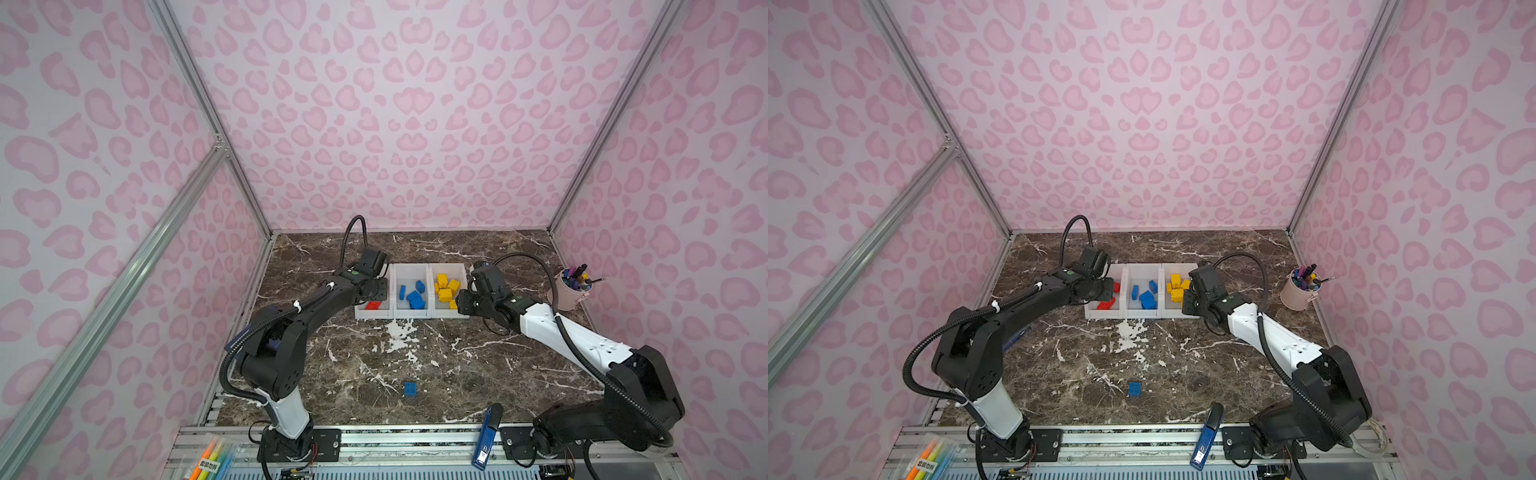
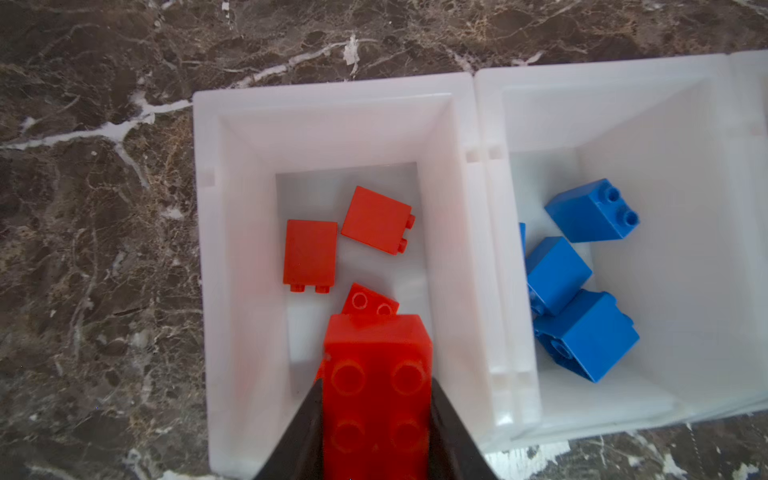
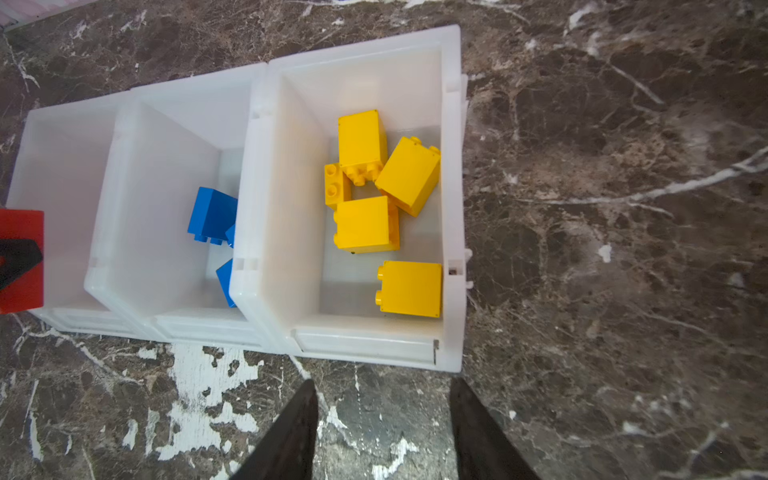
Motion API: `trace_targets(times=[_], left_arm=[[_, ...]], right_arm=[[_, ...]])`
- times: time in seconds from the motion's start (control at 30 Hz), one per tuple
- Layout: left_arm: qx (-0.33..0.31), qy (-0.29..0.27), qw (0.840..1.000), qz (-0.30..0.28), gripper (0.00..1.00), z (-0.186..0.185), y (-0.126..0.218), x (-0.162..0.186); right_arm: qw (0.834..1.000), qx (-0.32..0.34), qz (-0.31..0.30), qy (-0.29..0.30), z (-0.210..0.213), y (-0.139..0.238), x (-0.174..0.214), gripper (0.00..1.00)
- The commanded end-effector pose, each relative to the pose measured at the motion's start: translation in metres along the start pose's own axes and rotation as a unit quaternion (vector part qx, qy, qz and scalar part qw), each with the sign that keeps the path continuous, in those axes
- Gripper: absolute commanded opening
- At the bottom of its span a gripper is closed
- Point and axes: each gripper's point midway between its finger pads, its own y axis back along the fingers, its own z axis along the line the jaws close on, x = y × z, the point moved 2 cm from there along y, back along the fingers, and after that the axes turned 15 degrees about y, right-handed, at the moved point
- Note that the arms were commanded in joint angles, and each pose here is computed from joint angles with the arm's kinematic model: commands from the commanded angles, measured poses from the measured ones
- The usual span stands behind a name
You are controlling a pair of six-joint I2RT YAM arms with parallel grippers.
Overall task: Sort the legos into containers by color
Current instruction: 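Carry the red brick with the left gripper over the red compartment, then open the left gripper over the bin while the right gripper reaches the blue brick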
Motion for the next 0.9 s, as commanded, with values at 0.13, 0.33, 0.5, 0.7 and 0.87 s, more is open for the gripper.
trace_targets(times=[0.13,0.33,0.5,0.7,0.87], left_arm=[[0.038,-0.011,0.999,0.026,0.38,-0.018,-0.018,0.001],[0.037,-0.011,0.999,0.035,0.44,-0.018,-0.026,0.005],[0.038,-0.01,0.999,0.025,0.53,-0.017,-0.019,0.002],[0.039,-0.003,0.999,0.006,0.55,-0.015,-0.004,-0.004],[0.029,0.002,0.999,-0.016,0.56,-0.002,0.015,-0.001]], right_arm=[[1.0,0.008,0.006,-0.007,-0.002,-0.001,0.005,0.52],[1.0,0.009,0.006,-0.004,0.0,0.001,0.003,0.52],[1.0,0.009,0.005,-0.002,0.0,0.004,0.001,0.54],[1.0,0.01,0.011,0.01,0.007,0.006,0.004,0.54],[0.999,0.003,0.023,0.037,0.031,0.01,0.022,0.54]])
